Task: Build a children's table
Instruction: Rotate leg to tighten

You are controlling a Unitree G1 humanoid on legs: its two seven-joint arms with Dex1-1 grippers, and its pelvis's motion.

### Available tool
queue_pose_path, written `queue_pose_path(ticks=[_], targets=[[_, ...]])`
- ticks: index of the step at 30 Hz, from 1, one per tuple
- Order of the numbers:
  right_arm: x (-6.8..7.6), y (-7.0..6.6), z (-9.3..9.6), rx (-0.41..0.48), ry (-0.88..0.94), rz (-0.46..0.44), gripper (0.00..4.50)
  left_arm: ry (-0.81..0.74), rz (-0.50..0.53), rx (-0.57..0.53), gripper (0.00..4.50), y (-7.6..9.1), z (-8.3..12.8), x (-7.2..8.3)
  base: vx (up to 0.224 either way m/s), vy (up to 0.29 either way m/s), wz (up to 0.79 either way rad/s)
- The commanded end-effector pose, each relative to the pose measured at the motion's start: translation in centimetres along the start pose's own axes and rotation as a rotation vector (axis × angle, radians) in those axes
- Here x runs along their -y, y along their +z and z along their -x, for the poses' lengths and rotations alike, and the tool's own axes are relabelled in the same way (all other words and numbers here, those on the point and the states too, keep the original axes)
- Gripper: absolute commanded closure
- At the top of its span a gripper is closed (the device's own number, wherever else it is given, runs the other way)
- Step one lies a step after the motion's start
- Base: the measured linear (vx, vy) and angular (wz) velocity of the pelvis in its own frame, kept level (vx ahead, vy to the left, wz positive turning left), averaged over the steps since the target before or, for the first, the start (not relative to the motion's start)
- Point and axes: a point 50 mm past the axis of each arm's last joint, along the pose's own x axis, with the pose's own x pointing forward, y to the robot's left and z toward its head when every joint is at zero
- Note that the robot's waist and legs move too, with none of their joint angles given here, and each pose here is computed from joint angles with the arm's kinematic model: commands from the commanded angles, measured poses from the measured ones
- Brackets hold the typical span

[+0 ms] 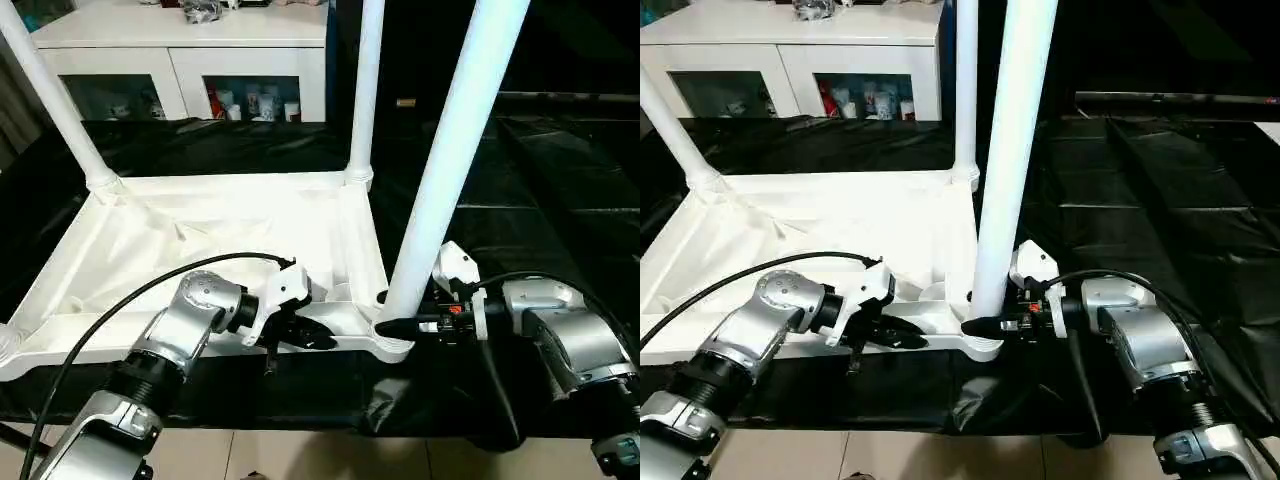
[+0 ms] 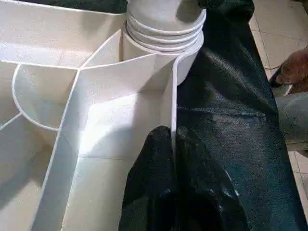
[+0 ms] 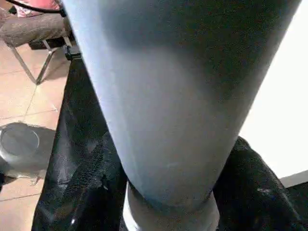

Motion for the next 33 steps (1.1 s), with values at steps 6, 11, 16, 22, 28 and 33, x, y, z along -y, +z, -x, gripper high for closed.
queue_pose_path(ticks=[6, 11, 16, 22, 28, 33], targets=[[1.3, -3.3, -3.6, 0.036, -0.476, -0.222, 2.54, 0.411, 0.031, 0.033, 4.5, 1.6, -2.0, -3.6, 0.0, 0.0, 0.0], [1.4, -3.4, -5.2, 0.063, -0.656, -0.296, 2.56, 0.523, 0.059, 0.046, 4.5, 2.6, -3.0, -4.4, 0.0, 0.0, 0.0], [0.7, -1.9, -7.7, 0.144, -0.691, -0.294, 2.56, 0.556, 0.06, 0.073, 4.5, 3.9, -4.3, -4.9, 0.0, 0.0, 0.0], [0.8, -0.5, -6.3, 0.21, -0.55, -0.206, 1.77, 0.433, 0.032, 0.05, 4.5, 3.3, -3.8, -4.2, 0.0, 0.0, 0.0], [0.6, -0.3, -2.5, 0.1, -0.292, -0.083, 1.13, 0.252, 0.001, 0.012, 4.5, 1.9, -2.7, -3.0, 0.0, 0.0, 0.0], [-0.3, -0.4, -0.6, 0.039, -0.123, -0.011, 1.01, 0.06, -0.027, 0.015, 4.5, 1.4, -1.6, -1.3, 0.0, 0.0, 0.0]])
